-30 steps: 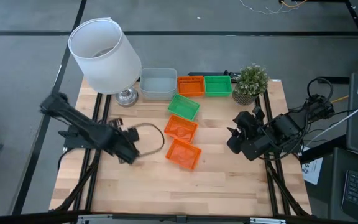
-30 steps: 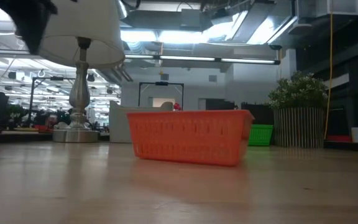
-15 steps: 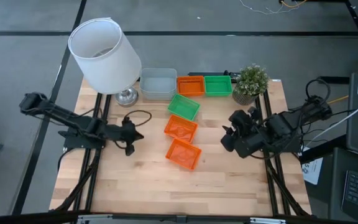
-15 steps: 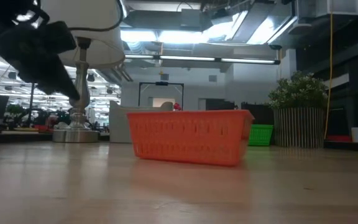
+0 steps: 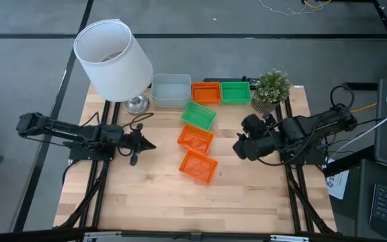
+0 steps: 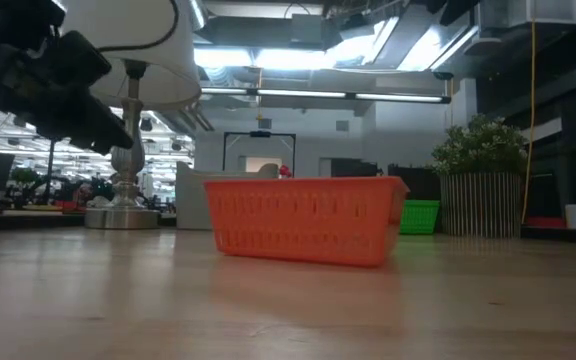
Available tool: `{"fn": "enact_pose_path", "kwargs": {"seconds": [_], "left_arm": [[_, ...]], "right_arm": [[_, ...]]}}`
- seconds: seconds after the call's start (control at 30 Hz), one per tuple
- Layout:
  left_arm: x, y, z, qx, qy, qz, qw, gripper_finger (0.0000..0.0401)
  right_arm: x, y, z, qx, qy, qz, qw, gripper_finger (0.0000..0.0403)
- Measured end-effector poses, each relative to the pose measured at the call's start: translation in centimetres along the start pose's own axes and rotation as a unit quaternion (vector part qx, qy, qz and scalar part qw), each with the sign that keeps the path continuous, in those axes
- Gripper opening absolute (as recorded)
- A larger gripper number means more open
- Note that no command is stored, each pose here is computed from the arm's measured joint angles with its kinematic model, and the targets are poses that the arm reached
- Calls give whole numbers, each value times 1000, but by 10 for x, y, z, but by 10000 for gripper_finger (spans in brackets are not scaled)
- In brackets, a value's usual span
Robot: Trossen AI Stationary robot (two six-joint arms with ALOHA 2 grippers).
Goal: Stack baskets by color
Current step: Stack the bottom green bin on top of the top green bin
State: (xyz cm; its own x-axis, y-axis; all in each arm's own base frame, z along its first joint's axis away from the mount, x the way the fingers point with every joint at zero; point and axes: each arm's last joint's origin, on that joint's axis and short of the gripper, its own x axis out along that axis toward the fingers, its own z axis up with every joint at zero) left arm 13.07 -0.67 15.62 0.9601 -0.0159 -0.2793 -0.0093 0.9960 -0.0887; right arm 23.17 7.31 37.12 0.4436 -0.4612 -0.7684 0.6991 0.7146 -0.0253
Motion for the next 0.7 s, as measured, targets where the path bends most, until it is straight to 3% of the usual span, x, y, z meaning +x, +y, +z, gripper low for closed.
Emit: {"fn": "enact_pose_path", "kwargs": {"seconds": [0.37,0.53,0.7], "left_arm": [[-19,3,-11,22,-52,6,998,0],[-27,5,-3,59,-107,32,992,0],[-31,14,1,51,-132,90,986,0]], "right_arm": [[22,8,13,-4,8,-1,1000,185],[53,27,31,-54,17,46,997,185],[97,39,43,-118,47,56,990,185]]}}
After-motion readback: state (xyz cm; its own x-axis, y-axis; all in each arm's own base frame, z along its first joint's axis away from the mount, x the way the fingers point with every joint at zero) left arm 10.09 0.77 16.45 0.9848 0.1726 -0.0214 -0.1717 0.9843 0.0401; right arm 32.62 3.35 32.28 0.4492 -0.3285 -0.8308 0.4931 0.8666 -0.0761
